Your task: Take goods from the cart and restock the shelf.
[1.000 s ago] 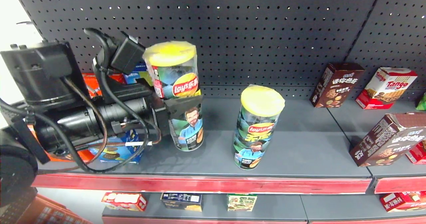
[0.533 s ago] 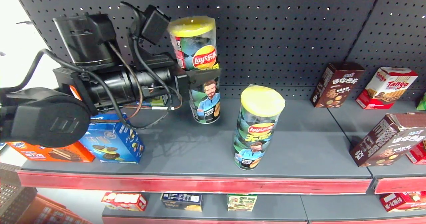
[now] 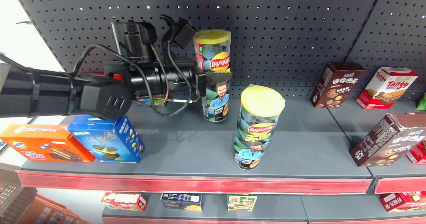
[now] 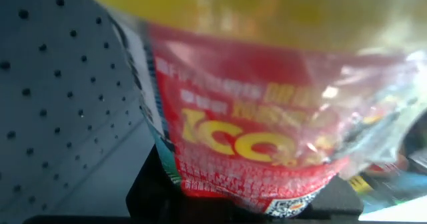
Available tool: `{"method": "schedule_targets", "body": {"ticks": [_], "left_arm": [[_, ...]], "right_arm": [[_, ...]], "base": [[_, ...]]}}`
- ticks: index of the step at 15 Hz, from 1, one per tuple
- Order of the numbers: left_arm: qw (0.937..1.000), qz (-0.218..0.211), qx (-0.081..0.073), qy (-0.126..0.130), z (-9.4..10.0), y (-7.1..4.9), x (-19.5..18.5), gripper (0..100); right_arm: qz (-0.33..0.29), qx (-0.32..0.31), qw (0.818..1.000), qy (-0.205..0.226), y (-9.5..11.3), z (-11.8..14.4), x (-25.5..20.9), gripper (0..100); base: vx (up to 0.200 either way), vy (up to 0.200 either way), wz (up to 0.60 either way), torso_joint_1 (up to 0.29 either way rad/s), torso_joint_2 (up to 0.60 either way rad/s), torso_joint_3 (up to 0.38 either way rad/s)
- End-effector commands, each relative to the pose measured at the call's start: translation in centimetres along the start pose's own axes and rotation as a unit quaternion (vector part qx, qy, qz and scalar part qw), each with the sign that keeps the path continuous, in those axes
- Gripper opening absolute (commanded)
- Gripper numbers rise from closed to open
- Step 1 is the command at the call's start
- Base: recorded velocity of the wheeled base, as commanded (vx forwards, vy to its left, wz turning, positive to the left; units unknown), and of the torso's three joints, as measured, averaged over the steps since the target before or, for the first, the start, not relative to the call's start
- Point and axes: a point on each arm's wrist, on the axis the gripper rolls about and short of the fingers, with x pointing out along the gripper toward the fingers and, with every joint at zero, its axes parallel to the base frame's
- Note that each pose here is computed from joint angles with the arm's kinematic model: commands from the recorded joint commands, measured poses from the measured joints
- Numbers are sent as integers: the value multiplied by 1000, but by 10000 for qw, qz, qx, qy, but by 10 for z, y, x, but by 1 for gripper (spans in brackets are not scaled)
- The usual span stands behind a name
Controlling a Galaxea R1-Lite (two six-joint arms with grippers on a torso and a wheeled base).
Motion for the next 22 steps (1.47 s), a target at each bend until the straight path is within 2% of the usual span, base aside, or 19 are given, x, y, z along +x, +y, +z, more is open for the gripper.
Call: {"method": "schedule_targets", "body": {"ticks": [1,2,3,5,7,13,22], "left_arm": [[10000,-14,82,-12,-6,15,18,0],[9999,-20,105,-30,-5,16,20,0],[9997,-111,197,-39,-12,22,28,0],[9989,-383,259,-86,-17,28,37,0],[9987,-385,309,-144,-20,33,45,0],[9986,-412,300,-102,-36,41,60,0],[9984,-520,231,-30,-52,39,74,0]], "right_arm": [[-1,-2,10000,16,0,0,0,100],[-1,-2,10000,16,0,0,0,100],[-1,-2,10000,16,0,0,0,100],[-1,-2,10000,16,0,0,0,100],[-1,-2,10000,16,0,0,0,100],[-1,-2,10000,16,0,0,0,100],[-1,-2,10000,16,0,0,0,100]], "base": [[0,0,0,0,0,0],[0,0,0,0,0,0],[0,0,0,0,0,0],[0,0,0,0,0,0],[0,0,0,0,0,0],[0,0,0,0,0,0],[0,0,0,0,0,0]]}}
